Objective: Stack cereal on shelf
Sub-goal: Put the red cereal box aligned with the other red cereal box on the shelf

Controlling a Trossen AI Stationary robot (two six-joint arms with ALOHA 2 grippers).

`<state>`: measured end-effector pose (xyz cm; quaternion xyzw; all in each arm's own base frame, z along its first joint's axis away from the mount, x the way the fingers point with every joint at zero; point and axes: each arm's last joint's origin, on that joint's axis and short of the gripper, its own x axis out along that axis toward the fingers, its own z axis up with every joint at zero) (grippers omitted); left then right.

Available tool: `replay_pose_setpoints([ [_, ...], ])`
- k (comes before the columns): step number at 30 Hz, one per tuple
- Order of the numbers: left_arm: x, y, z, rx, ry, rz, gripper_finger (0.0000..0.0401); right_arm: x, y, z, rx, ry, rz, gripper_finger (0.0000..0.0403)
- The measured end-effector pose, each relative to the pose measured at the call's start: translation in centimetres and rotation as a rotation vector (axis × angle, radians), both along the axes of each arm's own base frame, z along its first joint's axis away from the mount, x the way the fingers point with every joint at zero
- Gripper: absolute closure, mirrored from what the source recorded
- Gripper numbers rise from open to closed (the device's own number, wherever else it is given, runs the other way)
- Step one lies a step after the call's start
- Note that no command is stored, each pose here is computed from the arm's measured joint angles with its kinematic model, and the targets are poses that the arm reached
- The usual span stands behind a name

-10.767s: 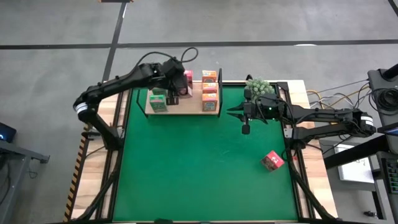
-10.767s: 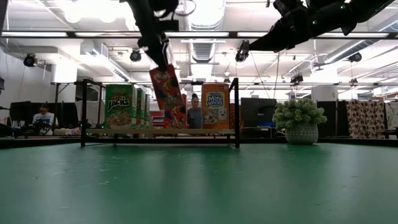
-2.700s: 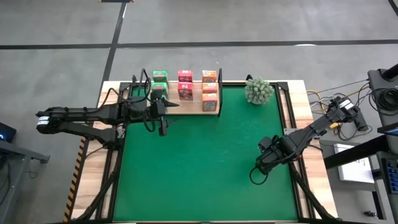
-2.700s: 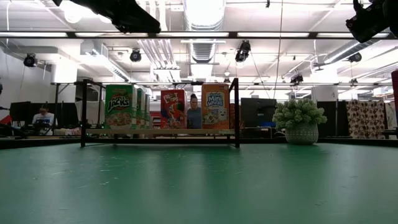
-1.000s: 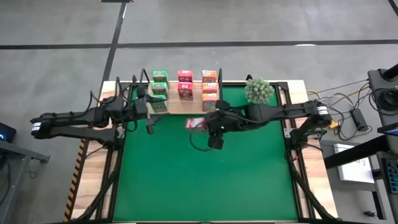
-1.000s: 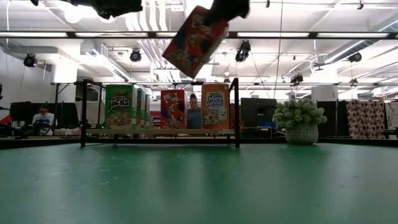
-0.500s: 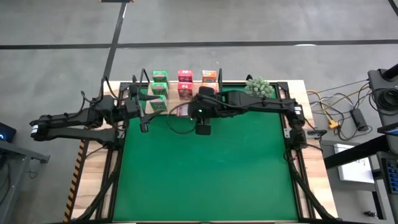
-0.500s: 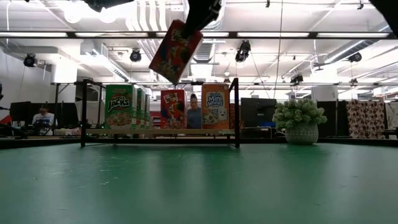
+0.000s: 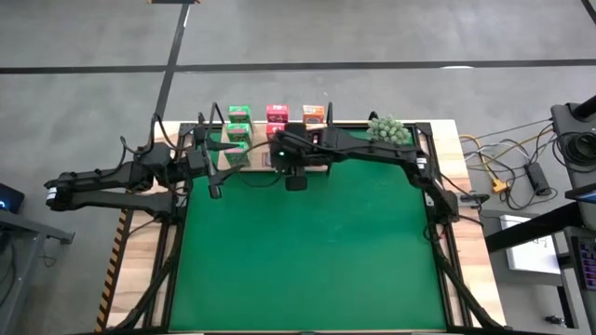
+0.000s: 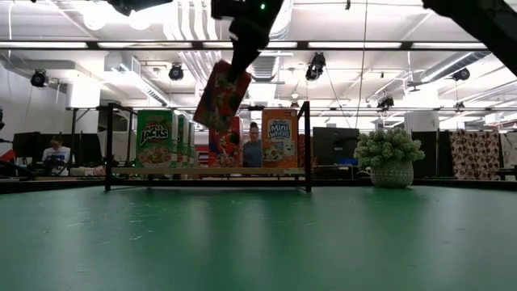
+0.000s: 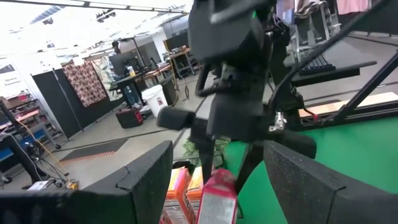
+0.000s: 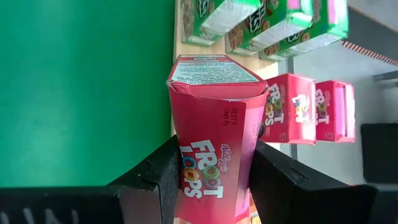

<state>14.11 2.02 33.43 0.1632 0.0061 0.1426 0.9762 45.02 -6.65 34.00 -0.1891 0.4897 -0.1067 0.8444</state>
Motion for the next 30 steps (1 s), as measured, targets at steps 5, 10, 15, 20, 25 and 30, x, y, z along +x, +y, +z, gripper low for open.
replay_pose_setpoints([
  [5,0.0,0.0,0.0,0.0,0.002,0.0,0.0165,0.5,-1.5,-1.4,-0.002,0.04,-0.019,0.0255],
  [10,0.0,0.0,0.0,0.003,0.004,0.0,0.0165,0.8,-2.3,-2.4,-0.001,0.056,-0.03,0.0255],
  [15,0.0,0.0,0.0,0.014,0.008,0.0,0.0165,1.0,-2.7,-2.9,0.016,0.045,-0.026,0.0255],
  [20,0.0,0.0,0.0,0.014,0.008,0.0,0.0165,1.4,-3.0,-3.4,0.013,0.039,-0.027,0.0255],
  [25,0.1,0.0,0.0,0.016,0.008,0.001,0.0165,1.7,-3.4,-4.3,0.016,0.058,-0.031,0.0255],
  [30,0.1,0.0,0.0,0.017,0.009,0.001,0.0165,1.7,-3.5,-4.4,0.013,0.061,-0.029,0.0255],
])
